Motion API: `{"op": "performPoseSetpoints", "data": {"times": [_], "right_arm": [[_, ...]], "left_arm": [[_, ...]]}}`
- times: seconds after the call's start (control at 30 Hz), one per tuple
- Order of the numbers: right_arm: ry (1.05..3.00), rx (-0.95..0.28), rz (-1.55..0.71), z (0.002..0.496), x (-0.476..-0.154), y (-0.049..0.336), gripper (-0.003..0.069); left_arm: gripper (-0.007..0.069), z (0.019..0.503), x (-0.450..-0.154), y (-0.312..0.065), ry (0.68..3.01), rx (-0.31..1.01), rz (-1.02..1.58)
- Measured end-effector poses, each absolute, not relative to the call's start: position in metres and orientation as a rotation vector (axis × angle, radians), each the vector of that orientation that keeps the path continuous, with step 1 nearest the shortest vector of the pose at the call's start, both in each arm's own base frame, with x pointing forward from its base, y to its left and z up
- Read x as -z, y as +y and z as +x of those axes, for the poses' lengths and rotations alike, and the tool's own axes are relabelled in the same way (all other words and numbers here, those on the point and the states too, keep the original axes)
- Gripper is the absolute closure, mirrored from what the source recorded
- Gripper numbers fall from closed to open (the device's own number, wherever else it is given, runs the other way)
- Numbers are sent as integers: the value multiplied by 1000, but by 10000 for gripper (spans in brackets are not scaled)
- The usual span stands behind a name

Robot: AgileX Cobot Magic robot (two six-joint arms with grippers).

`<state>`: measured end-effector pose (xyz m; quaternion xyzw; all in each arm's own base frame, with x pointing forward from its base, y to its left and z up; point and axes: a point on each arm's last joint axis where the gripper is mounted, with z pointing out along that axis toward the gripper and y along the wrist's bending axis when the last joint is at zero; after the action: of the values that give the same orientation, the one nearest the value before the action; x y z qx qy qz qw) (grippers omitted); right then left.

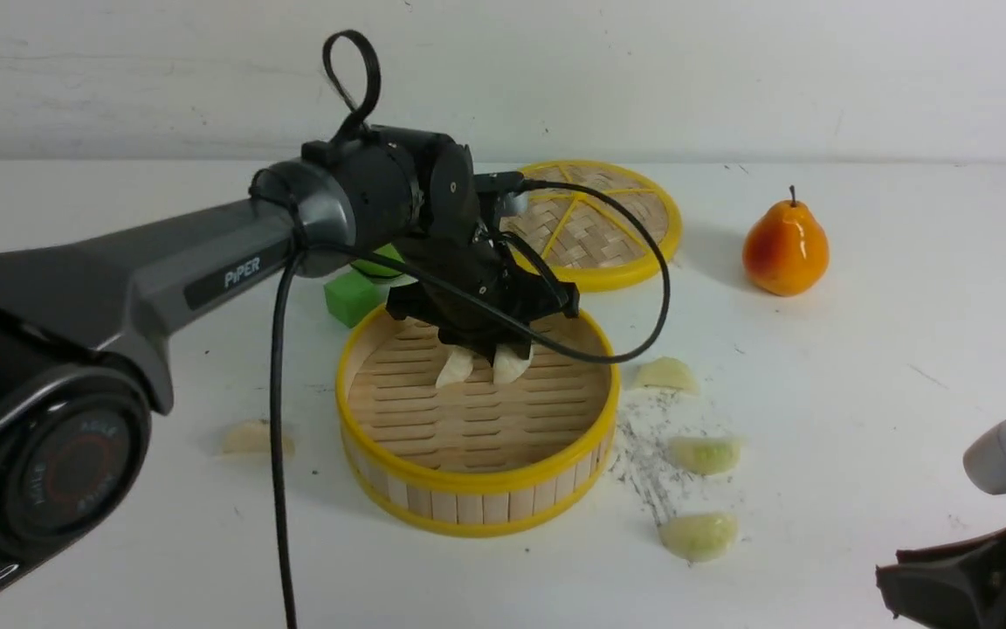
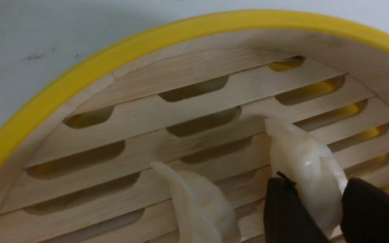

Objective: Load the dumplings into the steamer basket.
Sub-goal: Use the left arm to put the dumpling into the steamer, then use the left arm to grab a dumpling

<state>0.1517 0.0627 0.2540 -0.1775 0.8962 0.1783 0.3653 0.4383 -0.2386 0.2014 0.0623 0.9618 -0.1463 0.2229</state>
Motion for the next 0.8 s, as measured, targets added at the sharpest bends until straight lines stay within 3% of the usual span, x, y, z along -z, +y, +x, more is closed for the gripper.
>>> {"op": "performPoseSetpoints", "data": {"times": [0.13, 0.23, 0.4, 0.43, 0.53, 0.63, 0.73, 0.8], "right_arm": [[2302, -457, -455, 152, -254, 63, 513], [2302, -456, -456, 152, -254, 63, 511], [2302, -456, -456, 152, -254, 63, 510], [2302, -456, -456, 152, -254, 63, 508], [2302, -456, -456, 152, -254, 63, 504], [2302, -456, -456, 152, -254, 63, 501], [2302, -456, -459, 152, -254, 63, 498], [2302, -456, -459, 152, -254, 63, 498]], "left_arm": [[381, 438, -202, -238, 2669, 424, 73], [300, 437, -208, -238, 2671, 433, 44], [241, 426, -256, -232, 2583, 461, 56], [240, 420, -278, -227, 2540, 451, 72], [258, 403, -324, -210, 2471, 350, 123], [307, 385, -357, -185, 2447, 143, 163], [382, 373, -374, -156, 2444, -40, 102], [421, 369, -373, -141, 2454, -77, 45]]}}
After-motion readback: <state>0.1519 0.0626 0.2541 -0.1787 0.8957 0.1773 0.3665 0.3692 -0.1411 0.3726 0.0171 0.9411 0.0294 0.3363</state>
